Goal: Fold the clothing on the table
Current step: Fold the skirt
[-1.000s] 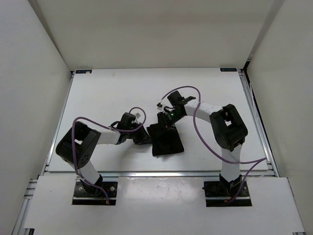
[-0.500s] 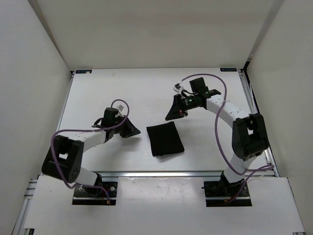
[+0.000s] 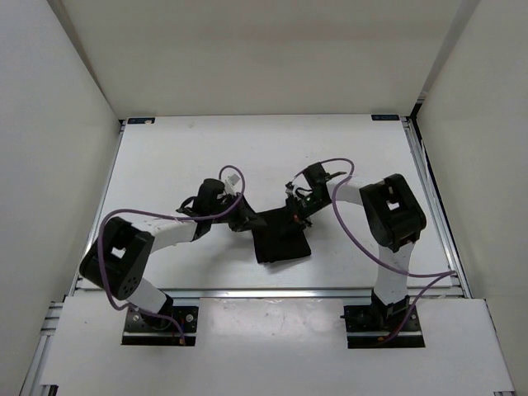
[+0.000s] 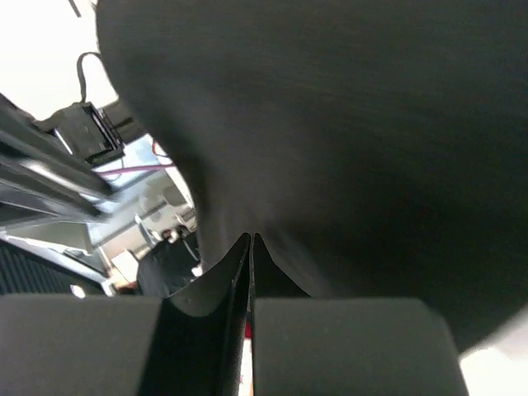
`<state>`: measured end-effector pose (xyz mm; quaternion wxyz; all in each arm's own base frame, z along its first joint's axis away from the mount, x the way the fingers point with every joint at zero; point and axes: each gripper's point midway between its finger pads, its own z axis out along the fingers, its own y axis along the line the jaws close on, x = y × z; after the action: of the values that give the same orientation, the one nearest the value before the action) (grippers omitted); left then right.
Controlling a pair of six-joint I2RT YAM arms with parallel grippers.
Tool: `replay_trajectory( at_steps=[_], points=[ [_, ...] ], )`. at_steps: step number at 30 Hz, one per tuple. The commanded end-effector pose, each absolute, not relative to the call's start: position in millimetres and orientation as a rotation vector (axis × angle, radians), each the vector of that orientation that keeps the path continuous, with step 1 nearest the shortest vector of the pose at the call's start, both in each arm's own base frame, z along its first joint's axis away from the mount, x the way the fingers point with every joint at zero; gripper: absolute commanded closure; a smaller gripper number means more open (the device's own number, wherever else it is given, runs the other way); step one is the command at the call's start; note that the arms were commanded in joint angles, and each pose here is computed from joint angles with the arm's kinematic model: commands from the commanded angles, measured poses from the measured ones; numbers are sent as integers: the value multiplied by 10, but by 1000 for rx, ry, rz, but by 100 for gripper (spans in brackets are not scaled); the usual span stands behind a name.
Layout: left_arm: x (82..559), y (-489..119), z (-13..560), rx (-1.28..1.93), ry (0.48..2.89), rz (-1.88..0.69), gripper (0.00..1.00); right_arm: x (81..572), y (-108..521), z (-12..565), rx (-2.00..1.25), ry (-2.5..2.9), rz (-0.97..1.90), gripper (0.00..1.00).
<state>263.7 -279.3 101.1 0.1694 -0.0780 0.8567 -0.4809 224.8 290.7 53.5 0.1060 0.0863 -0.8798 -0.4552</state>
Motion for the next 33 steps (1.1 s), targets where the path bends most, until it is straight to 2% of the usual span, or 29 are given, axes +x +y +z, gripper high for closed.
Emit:
replay_trajectory(
  at_steps=[1,6,11,13,15,18,19,20,22,23,25,27,28,30,33],
  points=[
    [2553,-2868,798,-247,2481,-1359,79,2291,2819,601,207,-2607,-1362,96],
    [2439,-2563,213,-367,2604,-1178,80,2215,2663,837,196,-2657,-1397,95],
    [2448,-2518,35,-315,2659,-1093,79,2142,2423,1063,135,-2753,-1433,94],
    [2413,-2555,69,-322,2666,-1149,79,2158,2304,1267,127,-2816,-1496,92],
    [2508,-2673,347,-348,2576,-1298,79,2156,2171,1366,66,-2851,-1538,90],
    [2643,-2692,831,-233,2447,-1300,77,2214,1926,1528,-37,-2949,-1601,80],
    [2657,-2600,917,-230,2436,-1220,73,2236,1827,1550,-91,-2983,-1613,69],
    [2717,-2518,1001,-189,2396,-1146,63,2251,1727,1525,-147,-3002,-1609,63],
    [2625,-2293,898,-156,2444,-1030,46,2244,1599,1490,-208,-3030,-1605,58],
    [2596,-2192,902,-167,2449,-1014,41,2278,1526,1476,-230,-3050,-1599,56],
    [2459,-2019,796,-173,2489,-988,39,2310,1465,1434,-235,-3057,-1572,54],
    [2265,-1872,672,-179,2536,-966,31,2345,1353,1395,-275,-3077,-1502,51],
    [2206,-1818,696,-169,2534,-958,2,2377,1316,1374,-277,-3089,-1475,51],
    [2040,-1734,632,-144,2558,-961,1,2404,1247,1336,-303,-3112,-1410,51],
    [2041,-1650,730,-98,2533,-943,2,2447,1198,1304,-332,-3113,-1419,51]
  ],
)
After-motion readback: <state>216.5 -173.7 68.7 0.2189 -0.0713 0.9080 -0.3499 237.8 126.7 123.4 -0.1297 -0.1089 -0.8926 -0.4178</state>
